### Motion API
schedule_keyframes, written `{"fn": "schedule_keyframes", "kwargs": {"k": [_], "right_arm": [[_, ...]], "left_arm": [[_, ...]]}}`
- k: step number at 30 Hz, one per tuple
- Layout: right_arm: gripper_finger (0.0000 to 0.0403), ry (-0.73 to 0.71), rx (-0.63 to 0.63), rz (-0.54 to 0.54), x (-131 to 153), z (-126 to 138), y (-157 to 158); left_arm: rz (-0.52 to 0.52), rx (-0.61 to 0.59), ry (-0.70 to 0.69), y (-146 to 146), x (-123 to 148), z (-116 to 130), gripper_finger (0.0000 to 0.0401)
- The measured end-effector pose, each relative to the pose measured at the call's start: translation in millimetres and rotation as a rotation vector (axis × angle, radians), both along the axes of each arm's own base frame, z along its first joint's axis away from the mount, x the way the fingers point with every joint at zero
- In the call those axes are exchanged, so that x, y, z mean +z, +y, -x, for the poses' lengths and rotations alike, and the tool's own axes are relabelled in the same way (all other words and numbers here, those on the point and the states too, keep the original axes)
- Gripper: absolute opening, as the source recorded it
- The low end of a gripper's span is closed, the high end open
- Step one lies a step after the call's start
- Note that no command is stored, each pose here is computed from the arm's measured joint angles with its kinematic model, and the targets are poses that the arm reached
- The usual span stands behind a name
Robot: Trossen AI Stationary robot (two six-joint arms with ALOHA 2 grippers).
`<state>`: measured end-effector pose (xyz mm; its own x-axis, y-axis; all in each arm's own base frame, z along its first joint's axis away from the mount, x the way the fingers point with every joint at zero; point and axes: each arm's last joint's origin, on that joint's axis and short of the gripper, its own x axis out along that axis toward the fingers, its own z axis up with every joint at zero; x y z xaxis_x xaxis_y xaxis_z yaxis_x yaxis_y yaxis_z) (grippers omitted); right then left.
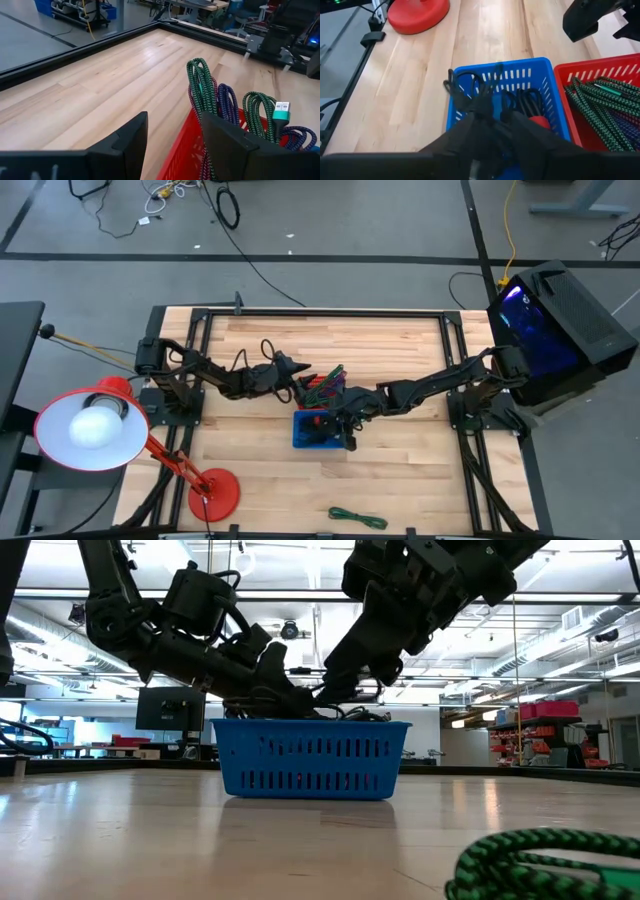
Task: Pick & Place USB Port
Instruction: Put the green charger cable into the red bin
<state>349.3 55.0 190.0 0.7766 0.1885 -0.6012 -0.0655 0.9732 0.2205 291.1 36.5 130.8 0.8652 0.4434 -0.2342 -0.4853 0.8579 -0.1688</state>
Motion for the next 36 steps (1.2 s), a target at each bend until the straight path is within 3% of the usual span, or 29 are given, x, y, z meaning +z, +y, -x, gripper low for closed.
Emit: {"fn": "schedule_keyframes", "kwargs": {"k": [6,13,21,26,36], "right_arm": [[0.0149,-0.033,-0.002,-0.004,2.6,-1.9,0.1],[0.0144,-0.125,0.006,0.006,9.7,-6.8,-1.6],[0.0128,-0.075,-0.038,0.095,15.4,1.1,-15.0],[0.0121,-0.056,-0.058,0.107,29.7,11.7,-25.3],[0.0112,0.069,-0.165,0.19,44.4,37.2,-47.3]], "left_arm": [[0.001,-0.002,0.0,-0.1,0.0,0.0,0.019],[0.021,-0.037,-0.006,-1.2,-0.1,-0.5,0.019],[0.102,-0.267,-0.02,-16.8,-0.3,-3.2,0.019],[0.183,-0.516,-0.062,-47.5,3.7,-4.9,0.019],[0.153,-0.654,-0.076,-136.1,24.4,-12.6,0.019]]}}
